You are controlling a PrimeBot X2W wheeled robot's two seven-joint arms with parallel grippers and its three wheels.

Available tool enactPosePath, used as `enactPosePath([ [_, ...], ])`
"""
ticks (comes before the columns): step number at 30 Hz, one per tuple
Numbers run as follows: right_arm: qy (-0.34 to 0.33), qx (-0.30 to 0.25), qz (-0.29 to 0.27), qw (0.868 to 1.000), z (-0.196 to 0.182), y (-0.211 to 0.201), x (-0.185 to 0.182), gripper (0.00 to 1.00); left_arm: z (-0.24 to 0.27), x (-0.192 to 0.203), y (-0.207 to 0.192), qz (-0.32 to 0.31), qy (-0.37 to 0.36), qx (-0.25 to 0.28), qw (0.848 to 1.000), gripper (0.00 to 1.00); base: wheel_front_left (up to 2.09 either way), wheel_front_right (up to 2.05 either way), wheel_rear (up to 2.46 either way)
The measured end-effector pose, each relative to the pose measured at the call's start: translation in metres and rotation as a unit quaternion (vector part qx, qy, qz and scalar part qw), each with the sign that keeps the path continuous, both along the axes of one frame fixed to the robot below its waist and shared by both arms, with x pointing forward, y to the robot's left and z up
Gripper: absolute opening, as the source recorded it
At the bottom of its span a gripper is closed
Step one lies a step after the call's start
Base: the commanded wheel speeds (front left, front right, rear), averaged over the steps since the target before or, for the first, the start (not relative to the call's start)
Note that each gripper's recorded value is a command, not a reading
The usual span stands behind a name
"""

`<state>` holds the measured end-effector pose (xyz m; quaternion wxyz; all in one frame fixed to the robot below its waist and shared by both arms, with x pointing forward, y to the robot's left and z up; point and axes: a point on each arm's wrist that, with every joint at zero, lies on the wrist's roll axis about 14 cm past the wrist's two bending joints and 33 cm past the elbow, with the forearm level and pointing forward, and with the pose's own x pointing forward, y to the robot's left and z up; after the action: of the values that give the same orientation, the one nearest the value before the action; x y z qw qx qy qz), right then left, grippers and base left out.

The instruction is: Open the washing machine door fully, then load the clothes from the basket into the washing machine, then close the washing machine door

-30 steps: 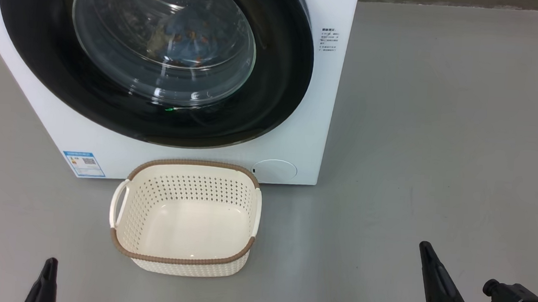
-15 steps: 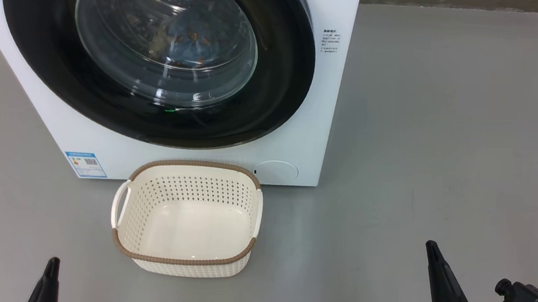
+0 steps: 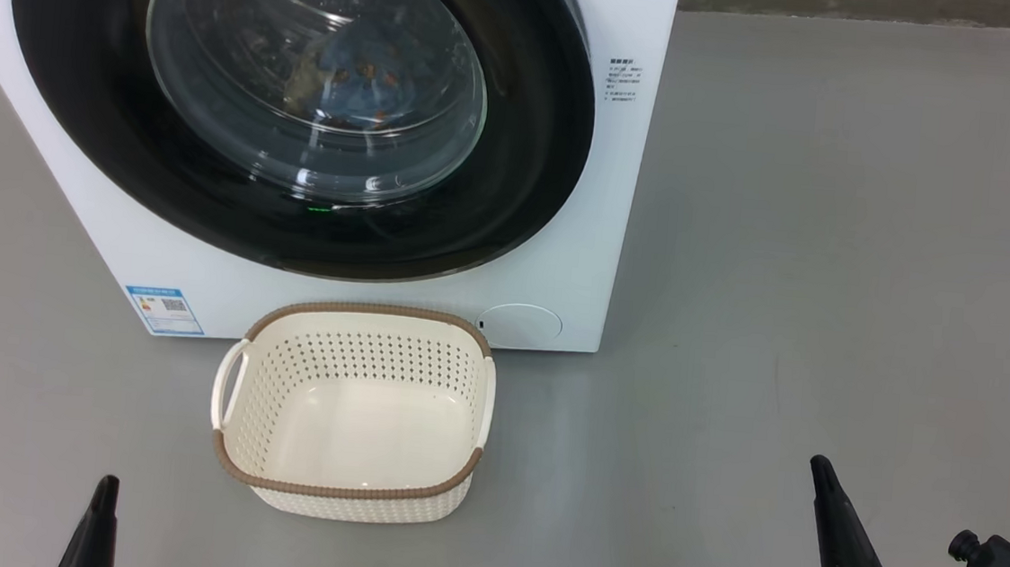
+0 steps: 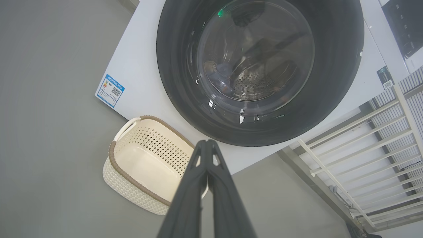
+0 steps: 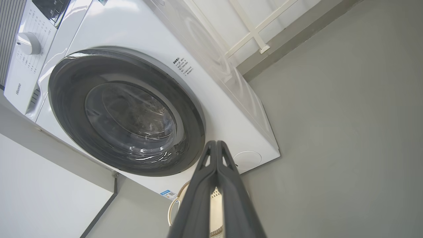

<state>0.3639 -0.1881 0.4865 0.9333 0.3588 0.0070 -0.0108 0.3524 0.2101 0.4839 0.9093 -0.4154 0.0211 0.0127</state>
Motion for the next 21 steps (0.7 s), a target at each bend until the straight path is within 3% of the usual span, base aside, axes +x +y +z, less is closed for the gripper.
enactPosePath([
  [21, 0.009, 0.122, -0.013, 0.992, -0.0013, -0.0079, 0.0046, 0.00, -0.0041, 0.0064, -0.0031, 0.010, 0.013, -0.104, 0.994, 0.00, 0.00, 0.00, 0.00],
])
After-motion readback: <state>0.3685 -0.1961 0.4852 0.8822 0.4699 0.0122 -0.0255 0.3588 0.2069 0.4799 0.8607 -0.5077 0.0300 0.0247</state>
